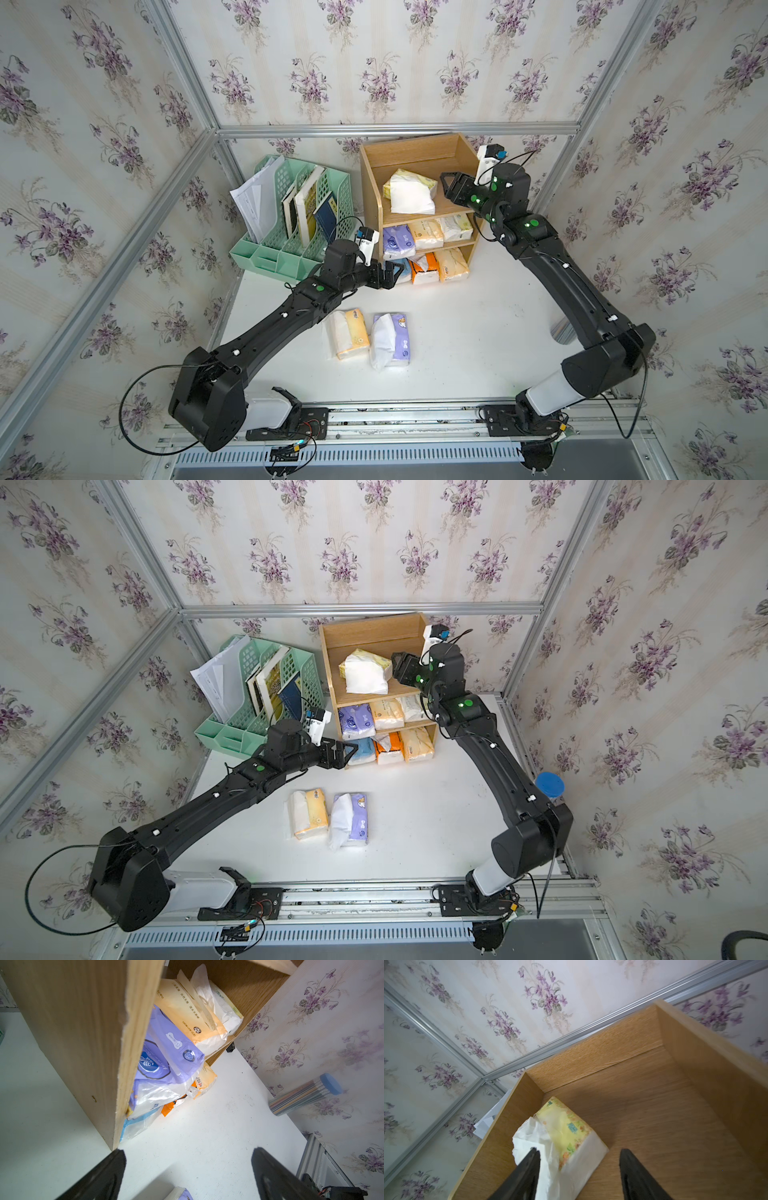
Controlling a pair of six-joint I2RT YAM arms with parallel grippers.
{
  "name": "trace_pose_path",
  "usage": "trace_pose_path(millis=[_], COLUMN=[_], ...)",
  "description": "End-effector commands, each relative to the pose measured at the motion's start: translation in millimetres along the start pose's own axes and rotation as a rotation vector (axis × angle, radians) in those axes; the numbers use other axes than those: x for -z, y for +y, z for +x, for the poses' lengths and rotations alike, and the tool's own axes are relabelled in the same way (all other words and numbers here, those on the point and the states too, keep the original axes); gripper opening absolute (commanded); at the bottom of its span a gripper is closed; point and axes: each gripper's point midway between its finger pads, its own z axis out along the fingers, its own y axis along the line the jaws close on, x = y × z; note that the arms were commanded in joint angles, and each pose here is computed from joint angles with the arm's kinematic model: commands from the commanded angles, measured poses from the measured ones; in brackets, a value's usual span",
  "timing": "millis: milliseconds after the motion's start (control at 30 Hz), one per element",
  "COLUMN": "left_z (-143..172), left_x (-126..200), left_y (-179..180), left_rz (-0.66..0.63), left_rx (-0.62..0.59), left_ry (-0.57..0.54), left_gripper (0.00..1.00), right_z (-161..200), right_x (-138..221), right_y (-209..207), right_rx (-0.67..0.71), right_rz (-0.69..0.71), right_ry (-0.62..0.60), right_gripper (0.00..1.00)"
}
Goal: Remove the tissue boxes from the shelf
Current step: Adjust the box of tissues on the shelf.
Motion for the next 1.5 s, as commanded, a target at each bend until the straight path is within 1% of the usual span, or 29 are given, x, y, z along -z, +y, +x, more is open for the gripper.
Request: trace_pose_path(millis=[0, 167, 300, 600, 900, 1133, 1367, 1467], left_z=[-3.2, -1.2, 0.0, 2.3, 3.5, 2.4, 1.7, 1.2], left_x=[1.5, 3.0, 2.8, 0.2, -1.2, 0.0, 1.4, 2.3], left_y=[-1.0, 0.1, 1.3, 1.7, 0.7, -0.9, -1.5, -2.8], left_rz=[0.001, -0.007, -0.012, -0.012, -0.011, -0.009, -0.008, -0.006], left_rx=[-0.012, -0.013, -0.012, -0.009, -0.009, -0.012, -0.012, -0.014], left_ry=[-0.015, -0.011, -0.008, 0.000, 0.002, 0.000, -0.001, -0.003], left_gripper=[0.99, 0.99, 0.99, 0.99, 0.99, 0.99, 0.99, 0.99], right_z=[-0.7, -10.2, -10.3, 14.0, 31.4, 47.5, 55.2, 58.6], right_x=[-9.7, -22.6, -31.5, -56.1, -62.9, -63.7, -55.3, -49.6], right_y=[4.7, -13.7, -23.1, -28.2, -17.6, -13.7, 1.8, 7.5], right_rx=[0.036, 0.037, 0.036, 0.040, 0.011, 0.004, 0.008, 0.009], right_rz=[-0.049, -0.008, -0.017, -0.068, -0.165, -0.182, -0.217, -0.233], right_ry=[0.026, -0.004, -0.001, 0.073, 0.120, 0.158, 0.170, 0.176], right_gripper=[0.65, 0.67, 0.68, 0.71, 0.71, 0.66, 0.55, 0.52])
